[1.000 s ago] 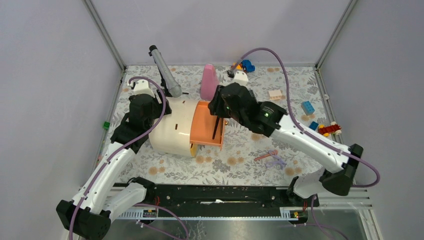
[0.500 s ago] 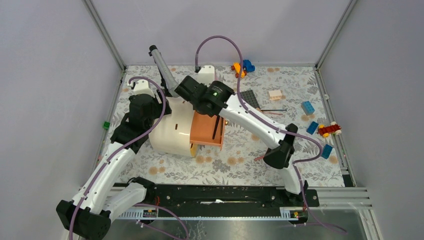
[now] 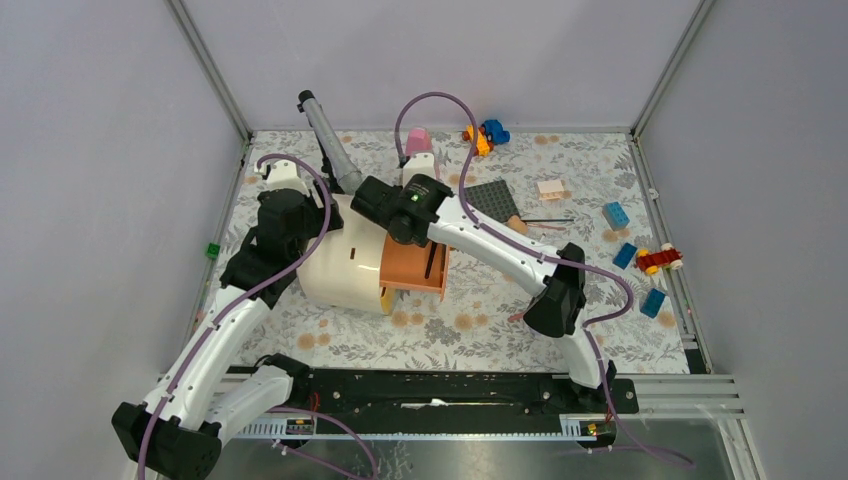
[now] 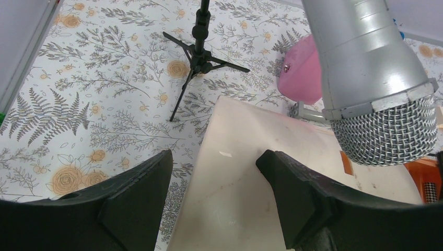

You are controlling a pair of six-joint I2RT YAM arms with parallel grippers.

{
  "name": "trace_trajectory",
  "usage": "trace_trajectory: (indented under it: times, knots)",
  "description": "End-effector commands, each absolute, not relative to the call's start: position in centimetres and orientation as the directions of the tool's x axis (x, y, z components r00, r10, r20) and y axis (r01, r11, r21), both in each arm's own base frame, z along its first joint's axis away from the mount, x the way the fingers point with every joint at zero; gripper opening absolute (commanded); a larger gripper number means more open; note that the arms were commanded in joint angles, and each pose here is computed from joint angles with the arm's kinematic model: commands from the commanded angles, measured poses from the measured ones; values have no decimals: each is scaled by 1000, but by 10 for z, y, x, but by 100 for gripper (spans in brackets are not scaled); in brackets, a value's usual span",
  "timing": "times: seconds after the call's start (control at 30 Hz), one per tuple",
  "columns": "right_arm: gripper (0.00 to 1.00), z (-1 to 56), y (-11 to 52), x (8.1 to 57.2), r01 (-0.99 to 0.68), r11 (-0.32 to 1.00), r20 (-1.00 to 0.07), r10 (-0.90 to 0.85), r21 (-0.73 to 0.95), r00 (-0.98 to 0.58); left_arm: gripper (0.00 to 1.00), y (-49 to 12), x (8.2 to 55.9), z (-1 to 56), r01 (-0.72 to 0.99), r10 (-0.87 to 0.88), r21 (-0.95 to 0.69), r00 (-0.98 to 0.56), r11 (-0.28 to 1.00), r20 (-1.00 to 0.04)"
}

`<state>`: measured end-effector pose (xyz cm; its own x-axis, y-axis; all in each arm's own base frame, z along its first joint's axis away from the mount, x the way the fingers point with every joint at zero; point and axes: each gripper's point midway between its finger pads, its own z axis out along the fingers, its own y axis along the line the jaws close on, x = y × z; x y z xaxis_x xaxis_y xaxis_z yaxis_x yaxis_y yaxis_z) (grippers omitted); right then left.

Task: Organize the makeup
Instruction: Place the makeup brush in the drawer.

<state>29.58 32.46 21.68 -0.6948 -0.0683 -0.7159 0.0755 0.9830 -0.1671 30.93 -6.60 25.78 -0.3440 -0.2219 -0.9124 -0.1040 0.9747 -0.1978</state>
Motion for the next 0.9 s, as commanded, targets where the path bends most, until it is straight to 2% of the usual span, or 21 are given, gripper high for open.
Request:
trace_trajectory:
  times: [0.0,0.13,0.37,0.5,0.63,0.87]
  knots:
    - [49,237,311,298,136,983,-755,-3,-122,-655,75,-66,305,255,-86,-208,-190,-351,978,-913]
    - [49,229,306,298,149,981,-742,7,-125,-670,75,-66,305,255,-83,-208,-191,-352,978,-913]
    - [41,216,309,297,122,991,-718,45,-56,-694,75,-66,305,256,-85,-209,-192,-347,978,-914]
    - [32,216,310,297,108,994,-718,66,-13,-693,75,-66,304,256,-86,-209,-191,-349,978,-914]
    - [16,218,313,295,82,997,-715,63,8,-697,75,-66,305,256,-86,-209,-190,-349,978,-914]
    - [9,218,333,288,-98,995,-699,-48,31,-713,75,-66,305,254,-88,-207,-188,-351,978,-913]
